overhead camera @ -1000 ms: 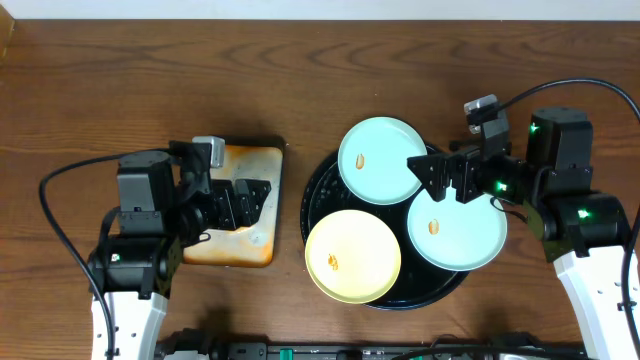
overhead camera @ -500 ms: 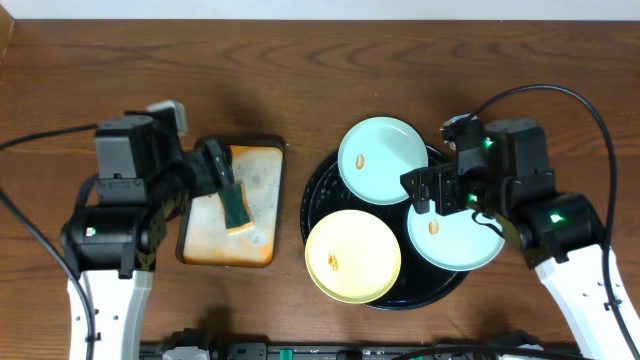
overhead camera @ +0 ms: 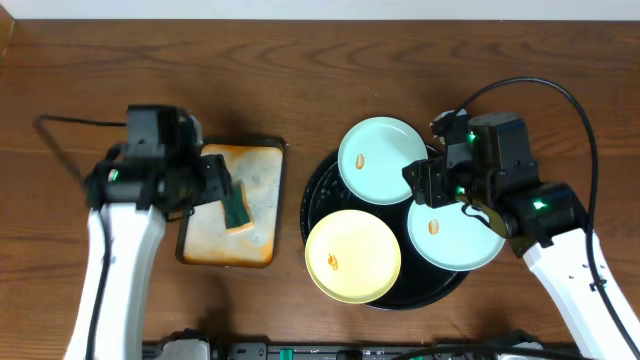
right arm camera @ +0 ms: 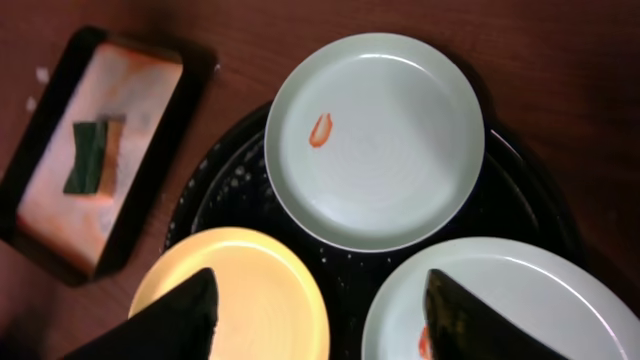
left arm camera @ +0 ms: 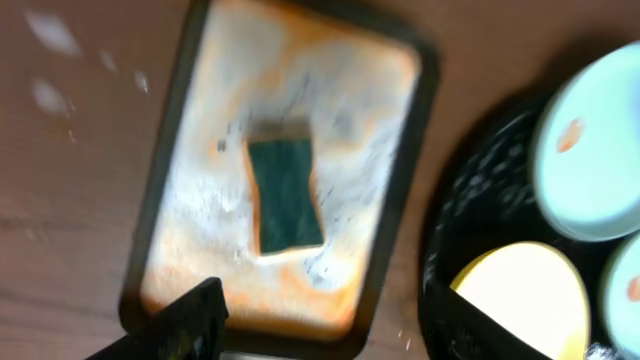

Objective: Clean dirty plates on tray and stack at the side

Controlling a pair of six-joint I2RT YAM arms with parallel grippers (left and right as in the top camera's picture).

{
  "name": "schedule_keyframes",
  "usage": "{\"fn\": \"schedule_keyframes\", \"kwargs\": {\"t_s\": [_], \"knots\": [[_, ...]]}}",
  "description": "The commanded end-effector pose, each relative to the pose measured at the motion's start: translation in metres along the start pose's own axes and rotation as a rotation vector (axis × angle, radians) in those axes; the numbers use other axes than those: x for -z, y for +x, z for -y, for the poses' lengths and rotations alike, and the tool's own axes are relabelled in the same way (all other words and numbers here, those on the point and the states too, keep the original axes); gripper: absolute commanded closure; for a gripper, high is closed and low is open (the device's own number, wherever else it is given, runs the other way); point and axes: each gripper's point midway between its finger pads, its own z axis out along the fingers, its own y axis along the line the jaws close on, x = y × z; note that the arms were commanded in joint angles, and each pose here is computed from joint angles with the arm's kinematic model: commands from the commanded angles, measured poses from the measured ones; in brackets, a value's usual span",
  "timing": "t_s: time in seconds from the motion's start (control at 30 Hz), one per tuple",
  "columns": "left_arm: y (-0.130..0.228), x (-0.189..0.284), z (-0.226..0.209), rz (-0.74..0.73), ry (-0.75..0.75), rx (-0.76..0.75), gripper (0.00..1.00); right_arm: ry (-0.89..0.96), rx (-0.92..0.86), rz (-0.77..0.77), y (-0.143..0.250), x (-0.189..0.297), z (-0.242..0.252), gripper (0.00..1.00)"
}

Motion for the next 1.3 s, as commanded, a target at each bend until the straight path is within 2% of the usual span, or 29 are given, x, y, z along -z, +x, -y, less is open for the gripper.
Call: {"fn": "schedule_keyframes", "kwargs": {"t_s": [0.0, 0.07, 0.27, 0.5, 0.6, 0.63, 0.73, 0.9, 1.2, 1.27], "knots": [[0.007, -0.026, -0.01, -0.111, -0.039, 0.01, 0.37, 0.0, 0.005, 0.0, -0.003, 0.002, -0.003, 0.43], [0.01, -0.041, -0.014, -0.163, -0.061, 0.03, 0.38, 0.003, 0.001, -0.016, 0.001, 0.002, -0.002, 0.48], [0.014, -0.082, -0.026, -0.269, -0.118, 0.088, 0.42, 0.008, -0.004, -0.038, 0.007, 0.002, -0.001, 0.48], [0.029, -0.124, -0.037, -0.396, -0.163, 0.114, 0.55, 0.011, -0.008, -0.053, 0.008, -0.004, 0.0, 0.48], [0.034, -0.138, -0.039, -0.433, -0.169, 0.12, 0.67, 0.013, -0.011, -0.065, 0.01, -0.007, 0.001, 0.49], [0.034, -0.144, -0.038, -0.438, -0.167, 0.118, 0.77, 0.014, -0.012, -0.07, 0.01, -0.009, 0.002, 0.5], [0.031, -0.151, -0.036, -0.427, -0.159, 0.108, 0.92, 0.016, -0.02, -0.078, 0.011, -0.011, 0.003, 0.5], [0.021, -0.166, -0.04, -0.378, -0.2, 0.044, 0.92, 0.016, -0.04, -0.078, 0.011, -0.012, 0.003, 0.53], [0.039, -0.193, -0.046, -0.458, -0.235, 0.035, 0.92, 0.017, -0.04, -0.078, 0.011, -0.012, 0.003, 0.54], [0.038, -0.19, -0.045, -0.458, -0.232, 0.035, 0.89, 0.017, -0.04, -0.078, 0.011, -0.012, 0.003, 0.54]]}}
